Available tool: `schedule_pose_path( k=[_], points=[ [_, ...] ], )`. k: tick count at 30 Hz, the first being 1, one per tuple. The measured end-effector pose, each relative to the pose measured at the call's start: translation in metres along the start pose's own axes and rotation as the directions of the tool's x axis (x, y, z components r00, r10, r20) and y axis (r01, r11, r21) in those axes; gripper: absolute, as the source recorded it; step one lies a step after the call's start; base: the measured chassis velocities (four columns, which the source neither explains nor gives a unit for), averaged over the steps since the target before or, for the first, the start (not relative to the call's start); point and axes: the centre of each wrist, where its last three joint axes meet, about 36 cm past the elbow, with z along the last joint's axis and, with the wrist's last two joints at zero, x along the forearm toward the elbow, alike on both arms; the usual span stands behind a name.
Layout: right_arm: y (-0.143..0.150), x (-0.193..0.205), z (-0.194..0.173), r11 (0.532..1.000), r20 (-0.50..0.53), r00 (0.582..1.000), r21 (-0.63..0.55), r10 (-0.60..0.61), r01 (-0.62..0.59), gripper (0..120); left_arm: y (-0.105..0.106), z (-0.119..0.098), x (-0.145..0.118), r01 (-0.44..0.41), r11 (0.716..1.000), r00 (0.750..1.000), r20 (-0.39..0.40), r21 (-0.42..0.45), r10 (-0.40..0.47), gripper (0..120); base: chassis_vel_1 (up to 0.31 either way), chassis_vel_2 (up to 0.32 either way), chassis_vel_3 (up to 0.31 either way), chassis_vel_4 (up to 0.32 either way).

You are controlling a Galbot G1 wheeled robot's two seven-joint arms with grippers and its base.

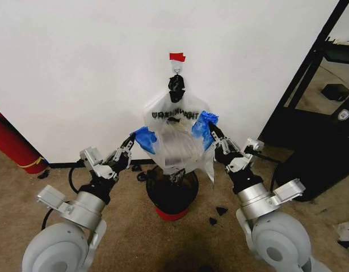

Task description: Pick up the garbage bag from the wall and place it over the trash bin.

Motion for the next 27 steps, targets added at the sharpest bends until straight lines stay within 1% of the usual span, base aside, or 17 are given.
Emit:
schedule_pose_path(
  k=[4,11,17,22,25,27],
  points=[
    [0.001,-0.007,-0.008,0.999,0.022,0.999,-0.004,-0.04,0.04,0,0.002,-0.009,-0.001,0.002,1.0,1.0,0.024,-0.013,-0.001,0,0.0,0.0,0.0,0.0],
    [-0.001,-0.009,0.003,0.999,-0.016,0.999,-0.024,-0.035,0.035,0,0.004,-0.007,0.001,0.017,1.0,1.0,0.018,-0.006,-0.017,0,0.0,0.0,0.0,0.0],
    [-0.017,-0.015,0.034,0.998,-0.072,0.997,-0.051,0.029,-0.033,0,0.002,-0.002,0.001,0.017,1.0,1.0,0.014,0.019,-0.017,0,0.0,0.0,0.0,0.0],
    [-0.038,-0.026,0.071,0.993,-0.113,0.988,-0.04,0.108,-0.113,0,0.0,0.005,0.001,0.009,0.999,1.0,0.01,0.041,-0.009,0,0.0,0.0,0.0,0.0],
    [-0.044,-0.029,0.082,0.991,-0.121,0.984,-0.03,0.129,-0.134,0,-0.002,0.006,0.001,0.007,0.998,1.0,0.014,0.056,-0.007,0,0.0,0.0,0.0,0.0],
    [-0.049,-0.031,0.089,0.988,-0.125,0.981,-0.014,0.149,-0.152,0,-0.003,0.011,0.001,0.012,0.996,1.0,0.011,0.084,-0.013,0,0.0,0.0,0.0,0.0]
  ],
)
